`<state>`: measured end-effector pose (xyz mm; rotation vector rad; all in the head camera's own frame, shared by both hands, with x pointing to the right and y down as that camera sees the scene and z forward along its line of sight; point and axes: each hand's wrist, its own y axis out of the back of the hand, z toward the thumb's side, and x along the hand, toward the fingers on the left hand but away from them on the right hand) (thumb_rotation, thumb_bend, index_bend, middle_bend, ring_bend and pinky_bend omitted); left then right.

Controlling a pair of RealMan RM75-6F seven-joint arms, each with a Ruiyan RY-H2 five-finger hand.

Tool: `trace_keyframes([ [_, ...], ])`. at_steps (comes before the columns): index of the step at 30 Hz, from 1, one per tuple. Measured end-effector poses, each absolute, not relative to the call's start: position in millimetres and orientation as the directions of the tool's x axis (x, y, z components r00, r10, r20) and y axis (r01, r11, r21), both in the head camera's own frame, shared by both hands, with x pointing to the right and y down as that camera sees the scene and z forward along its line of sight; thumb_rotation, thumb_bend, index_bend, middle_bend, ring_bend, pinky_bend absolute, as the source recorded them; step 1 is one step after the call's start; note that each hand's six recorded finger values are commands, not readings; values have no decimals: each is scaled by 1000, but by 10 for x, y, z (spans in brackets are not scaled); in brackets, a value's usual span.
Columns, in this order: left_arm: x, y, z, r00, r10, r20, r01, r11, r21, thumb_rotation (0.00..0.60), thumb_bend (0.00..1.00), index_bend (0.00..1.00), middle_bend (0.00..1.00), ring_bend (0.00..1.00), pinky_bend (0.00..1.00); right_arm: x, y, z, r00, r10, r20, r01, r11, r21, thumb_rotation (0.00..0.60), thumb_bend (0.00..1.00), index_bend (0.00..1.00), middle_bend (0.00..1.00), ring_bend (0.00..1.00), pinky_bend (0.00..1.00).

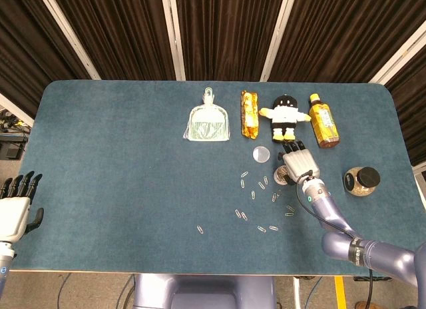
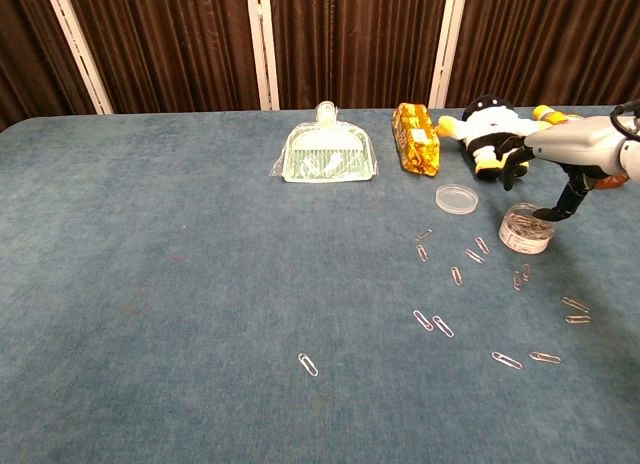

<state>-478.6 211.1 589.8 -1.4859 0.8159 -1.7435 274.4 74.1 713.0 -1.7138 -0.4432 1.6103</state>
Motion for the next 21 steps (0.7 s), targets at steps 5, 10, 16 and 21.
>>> trace_keyframes([
  [5,-4790,2112,5879,-101,-831,547,103,-555,-825,600,473,0,0,0,0,2736,736,7075,157,696,-700,-227,-665,-712,600,331,280,0,0,0],
  [10,-4788,2110,5856,-97,-834,543,96,-551,-829,600,471,0,0,0,0,2750,766,6967,158,713,-683,-213,-651,-728,600,309,279,0,0,0],
  [16,-4766,2113,5835,-79,-836,543,88,-548,-832,600,472,0,0,0,0,2747,942,6790,171,729,-663,-170,-641,-748,600,277,285,0,0,0],
  [21,-4733,2124,5817,-55,-837,544,76,-547,-834,600,475,0,0,0,0,2696,1161,6622,191,741,-644,-118,-634,-764,600,228,330,0,0,0],
])
